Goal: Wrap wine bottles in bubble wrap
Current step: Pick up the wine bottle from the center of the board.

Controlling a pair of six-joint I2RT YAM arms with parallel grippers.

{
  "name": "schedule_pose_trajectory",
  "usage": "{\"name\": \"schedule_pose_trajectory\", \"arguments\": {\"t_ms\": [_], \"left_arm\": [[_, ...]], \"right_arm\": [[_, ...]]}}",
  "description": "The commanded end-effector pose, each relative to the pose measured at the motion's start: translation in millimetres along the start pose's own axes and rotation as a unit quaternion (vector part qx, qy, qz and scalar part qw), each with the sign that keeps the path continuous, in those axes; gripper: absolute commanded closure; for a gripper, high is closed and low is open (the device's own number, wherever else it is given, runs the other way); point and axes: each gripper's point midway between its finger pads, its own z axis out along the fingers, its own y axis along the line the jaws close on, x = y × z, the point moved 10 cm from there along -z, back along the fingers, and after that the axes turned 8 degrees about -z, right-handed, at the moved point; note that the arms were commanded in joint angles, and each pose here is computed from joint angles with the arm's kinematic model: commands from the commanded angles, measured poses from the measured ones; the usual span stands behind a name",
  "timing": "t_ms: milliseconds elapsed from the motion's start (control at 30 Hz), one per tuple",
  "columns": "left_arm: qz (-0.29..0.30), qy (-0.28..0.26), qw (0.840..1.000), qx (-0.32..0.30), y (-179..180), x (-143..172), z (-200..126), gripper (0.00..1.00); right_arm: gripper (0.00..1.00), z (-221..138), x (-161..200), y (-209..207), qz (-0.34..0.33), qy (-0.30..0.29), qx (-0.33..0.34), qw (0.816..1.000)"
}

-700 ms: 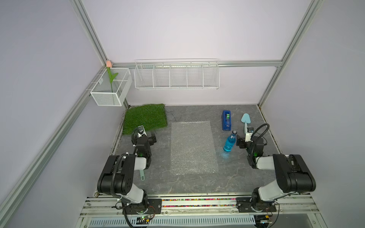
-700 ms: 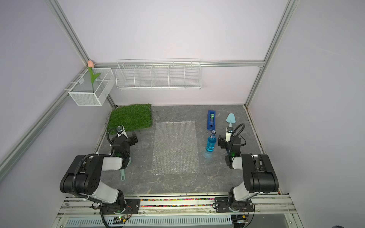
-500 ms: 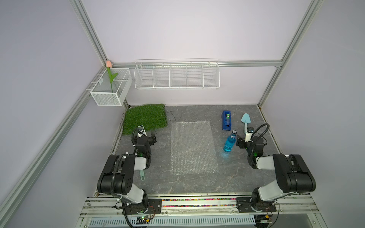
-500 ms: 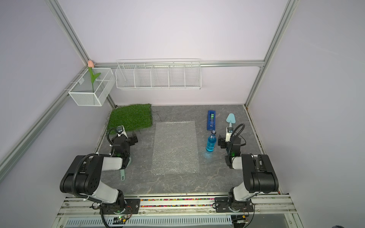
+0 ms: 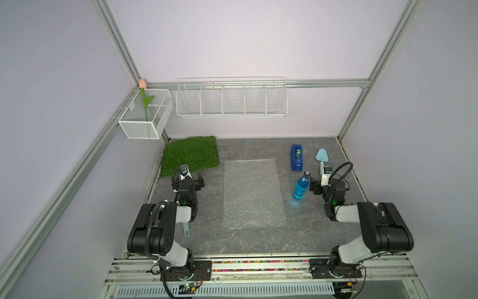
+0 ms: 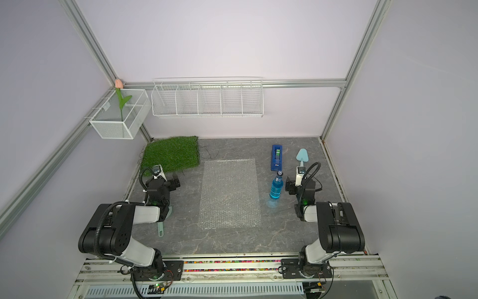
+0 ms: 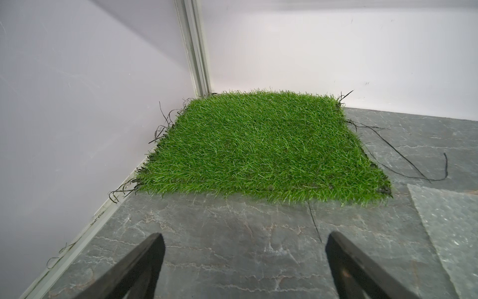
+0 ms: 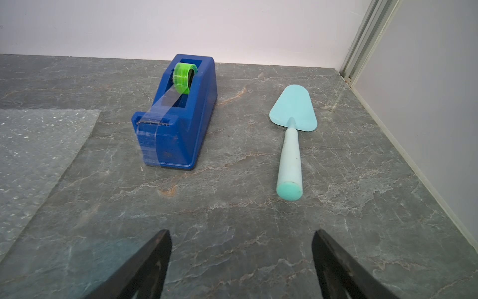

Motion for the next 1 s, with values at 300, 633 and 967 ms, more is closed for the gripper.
{"name": "schedule_pose_trajectory", "arguments": {"t_ms": [300, 633, 967], "left_arm": [[-0.021, 0.005, 1.000, -0.007, -4.8, -82.2, -29.8, 0.00], [0.005, 0.081, 0.991, 0.110, -53.0, -123.4, -74.6, 0.00], [-0.039, 0.128, 0.982, 0.134, -59.6, -105.8, -80.7, 0.00]], "right_arm": [[0.12, -69.6, -70.9, -41.2, 0.090, -0.025, 0.138, 0.986], [0.12, -162.1, -58.0, -19.5, 0.187, -0.124, 0.027, 0.974], [0.12, -178.4, -39.1, 17.1, 0.134, -0.101, -0.091, 0.982]]}}
